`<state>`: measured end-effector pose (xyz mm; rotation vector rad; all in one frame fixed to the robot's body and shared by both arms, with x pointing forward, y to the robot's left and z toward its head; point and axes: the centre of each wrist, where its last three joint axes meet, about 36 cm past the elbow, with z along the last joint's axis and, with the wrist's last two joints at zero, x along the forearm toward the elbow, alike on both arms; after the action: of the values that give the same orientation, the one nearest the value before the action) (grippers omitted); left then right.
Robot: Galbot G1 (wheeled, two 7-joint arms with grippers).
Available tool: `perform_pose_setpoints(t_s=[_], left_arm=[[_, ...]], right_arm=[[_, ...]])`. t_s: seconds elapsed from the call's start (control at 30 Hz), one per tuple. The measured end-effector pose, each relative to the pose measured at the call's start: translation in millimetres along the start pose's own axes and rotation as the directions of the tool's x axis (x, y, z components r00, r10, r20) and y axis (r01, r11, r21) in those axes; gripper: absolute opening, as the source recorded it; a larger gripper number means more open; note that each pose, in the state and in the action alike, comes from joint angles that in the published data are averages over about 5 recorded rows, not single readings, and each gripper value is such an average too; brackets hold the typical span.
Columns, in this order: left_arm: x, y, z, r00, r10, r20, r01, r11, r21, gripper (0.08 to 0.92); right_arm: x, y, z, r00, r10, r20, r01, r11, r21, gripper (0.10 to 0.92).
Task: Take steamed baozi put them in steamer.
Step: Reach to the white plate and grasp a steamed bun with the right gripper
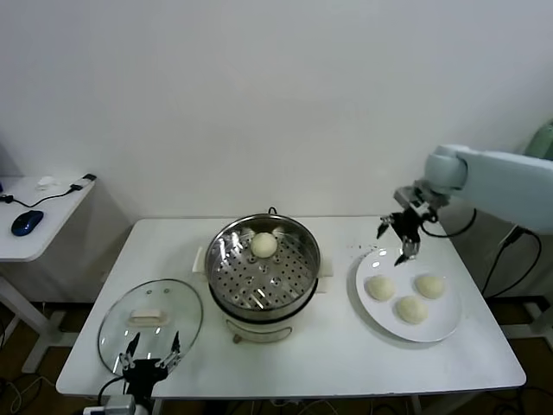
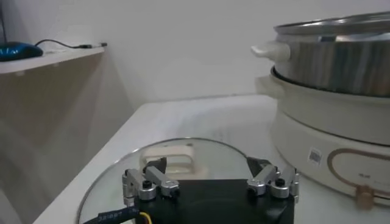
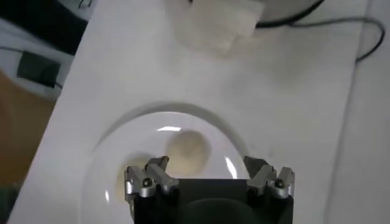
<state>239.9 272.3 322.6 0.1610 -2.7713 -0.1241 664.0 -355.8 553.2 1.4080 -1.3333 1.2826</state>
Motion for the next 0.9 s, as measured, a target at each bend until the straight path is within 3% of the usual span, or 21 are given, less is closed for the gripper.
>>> perform_pose_setpoints(t_s=[0.5,0.9], left_arm=[[2,-4,5,0.9999,0.005,-0.015,-0.005,1.0,-0.003,0.823],[2,-4,6,0.9999,0.004,-0.014,-0.004,1.0,-0.001,0.823]], right_arm=[[-87,9,3,0.998,0.012,-0.065,-0.021,0.989,-0.144,0.823],[-102,9,6,0.996,0.011,-0.086,-0.026,0.985,-0.17,0.805]])
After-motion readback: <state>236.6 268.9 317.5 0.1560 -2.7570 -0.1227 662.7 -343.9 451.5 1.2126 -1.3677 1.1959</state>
